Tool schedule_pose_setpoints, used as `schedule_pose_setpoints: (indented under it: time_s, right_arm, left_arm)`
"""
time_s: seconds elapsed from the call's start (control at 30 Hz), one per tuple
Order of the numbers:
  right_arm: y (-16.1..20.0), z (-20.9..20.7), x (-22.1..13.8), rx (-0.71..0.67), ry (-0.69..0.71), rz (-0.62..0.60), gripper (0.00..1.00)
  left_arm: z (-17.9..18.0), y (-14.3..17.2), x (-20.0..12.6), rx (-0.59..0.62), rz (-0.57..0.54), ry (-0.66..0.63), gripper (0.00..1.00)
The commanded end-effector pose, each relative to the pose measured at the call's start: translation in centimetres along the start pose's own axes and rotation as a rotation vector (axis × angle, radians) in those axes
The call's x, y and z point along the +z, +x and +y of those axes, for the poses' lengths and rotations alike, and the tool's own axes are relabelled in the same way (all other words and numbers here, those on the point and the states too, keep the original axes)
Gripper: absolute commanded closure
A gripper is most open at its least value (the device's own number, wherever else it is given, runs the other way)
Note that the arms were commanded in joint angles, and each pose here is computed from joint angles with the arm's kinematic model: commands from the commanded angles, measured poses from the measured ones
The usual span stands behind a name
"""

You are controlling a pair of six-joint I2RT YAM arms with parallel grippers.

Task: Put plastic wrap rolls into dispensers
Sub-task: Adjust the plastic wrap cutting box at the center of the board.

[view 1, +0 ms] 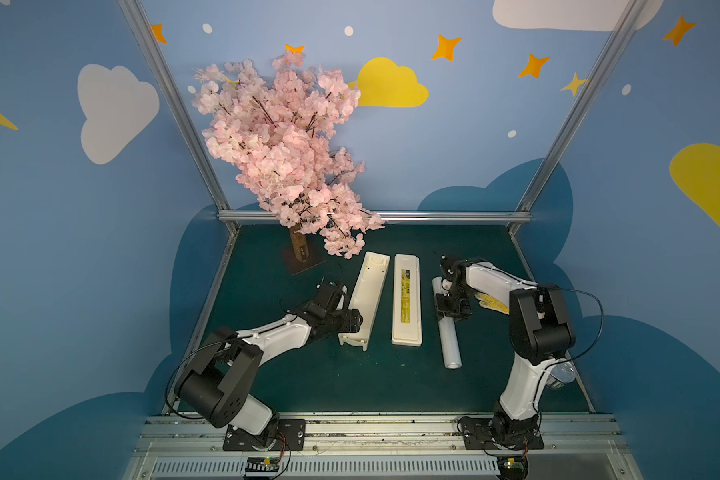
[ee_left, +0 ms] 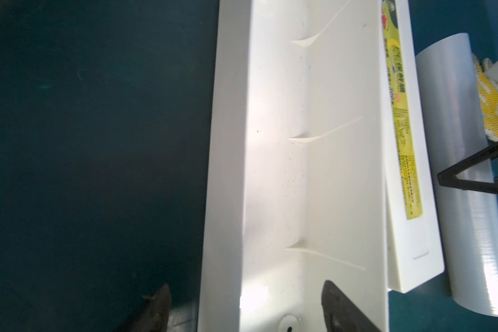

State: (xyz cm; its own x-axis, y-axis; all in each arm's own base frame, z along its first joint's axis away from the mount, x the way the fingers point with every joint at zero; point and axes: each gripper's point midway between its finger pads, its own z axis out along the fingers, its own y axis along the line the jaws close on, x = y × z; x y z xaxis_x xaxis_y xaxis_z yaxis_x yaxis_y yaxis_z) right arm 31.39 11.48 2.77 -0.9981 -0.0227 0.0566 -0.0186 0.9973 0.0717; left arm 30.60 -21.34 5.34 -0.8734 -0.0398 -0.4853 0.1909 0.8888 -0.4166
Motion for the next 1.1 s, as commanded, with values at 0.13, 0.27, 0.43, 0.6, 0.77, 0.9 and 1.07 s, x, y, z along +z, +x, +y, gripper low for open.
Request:
schedule_pose_setpoints:
  time_s: [0.13, 0.27, 0.43, 0.6, 0.77, 0.9, 1.07]
  right_arm:
    - [0.3, -0.4, 1.0, 0.015, 0.012, 0.022, 0.47]
    - [-0.1, -0.7, -0.3, 0.028, 0.027, -0.012, 0.59]
    - [-0.3, -0.4, -2.7, 0.031, 0.018, -0.039, 0.7]
    - [-0.3, 0.7, -5.9, 0.026, -0.026, -0.08, 0.73]
    - [0.0, 2.8, -8.9, 0.002, -0.089, -0.103, 0.73]
    - [0.1, 5.7, -11.5, -0.04, -0.133, -0.123, 0.74]
    - [-0.2, 10.9, -13.9, -0.078, -0.249, -0.138, 0.74]
  left_arm:
    - [-2.4, 0.9, 0.1, -0.017, 0.03, 0.057, 0.18]
    - [-3.7, 1.2, 0.1, -0.03, 0.031, 0.078, 0.19]
    - [-5.5, 1.7, 0.2, -0.034, 0.034, 0.109, 0.19]
    - [-7.1, 1.5, 0.0, -0.046, 0.021, 0.145, 0.19]
    - [-8.1, 1.1, 0.0, -0.036, 0.012, 0.158, 0.19]
    - [-7.8, 0.0, -1.2, 0.0, -0.023, 0.118, 0.17]
    - [-4.9, -2.1, -4.1, 0.005, -0.095, -0.01, 0.15]
